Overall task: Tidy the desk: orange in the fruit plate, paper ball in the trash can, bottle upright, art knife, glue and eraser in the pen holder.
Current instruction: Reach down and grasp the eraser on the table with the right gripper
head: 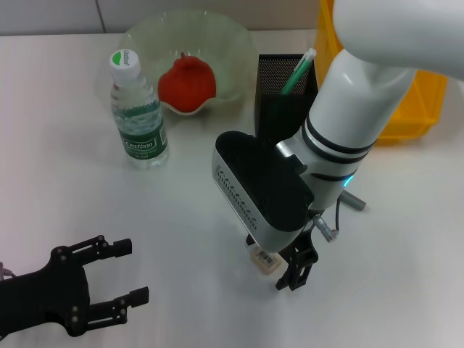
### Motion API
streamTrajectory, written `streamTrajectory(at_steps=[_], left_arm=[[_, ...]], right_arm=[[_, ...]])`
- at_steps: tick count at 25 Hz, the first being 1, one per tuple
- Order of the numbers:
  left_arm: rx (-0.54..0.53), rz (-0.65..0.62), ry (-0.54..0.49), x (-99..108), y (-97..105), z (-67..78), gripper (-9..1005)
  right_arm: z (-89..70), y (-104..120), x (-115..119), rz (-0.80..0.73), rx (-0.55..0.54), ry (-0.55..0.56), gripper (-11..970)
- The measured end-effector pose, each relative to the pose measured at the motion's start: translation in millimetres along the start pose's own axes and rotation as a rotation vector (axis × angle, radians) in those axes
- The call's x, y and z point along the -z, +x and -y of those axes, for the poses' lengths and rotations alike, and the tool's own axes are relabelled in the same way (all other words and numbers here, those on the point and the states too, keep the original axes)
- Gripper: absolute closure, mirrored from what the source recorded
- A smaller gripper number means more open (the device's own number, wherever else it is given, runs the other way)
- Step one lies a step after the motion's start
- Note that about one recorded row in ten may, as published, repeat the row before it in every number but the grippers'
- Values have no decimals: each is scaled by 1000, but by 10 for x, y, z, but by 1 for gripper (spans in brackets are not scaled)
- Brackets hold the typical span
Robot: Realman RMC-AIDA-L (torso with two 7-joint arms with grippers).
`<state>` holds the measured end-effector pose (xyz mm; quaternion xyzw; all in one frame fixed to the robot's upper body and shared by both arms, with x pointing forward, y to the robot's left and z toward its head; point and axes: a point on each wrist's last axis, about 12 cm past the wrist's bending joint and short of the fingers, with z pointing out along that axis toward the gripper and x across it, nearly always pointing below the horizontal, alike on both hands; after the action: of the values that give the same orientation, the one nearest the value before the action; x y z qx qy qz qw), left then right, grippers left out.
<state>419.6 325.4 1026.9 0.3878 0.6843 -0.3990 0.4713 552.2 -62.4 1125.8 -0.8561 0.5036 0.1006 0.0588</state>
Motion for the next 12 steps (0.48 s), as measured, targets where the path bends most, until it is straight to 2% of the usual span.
streamTrajectory(at_steps=[6, 12], left_arm=[[-2, -9, -17, 28, 17, -5, 237], [0, -12, -28, 59, 27, -4, 285]], right_arm=[[4, -4, 3, 0, 0, 1, 210], [3, 0, 0, 0, -3, -1, 229]])
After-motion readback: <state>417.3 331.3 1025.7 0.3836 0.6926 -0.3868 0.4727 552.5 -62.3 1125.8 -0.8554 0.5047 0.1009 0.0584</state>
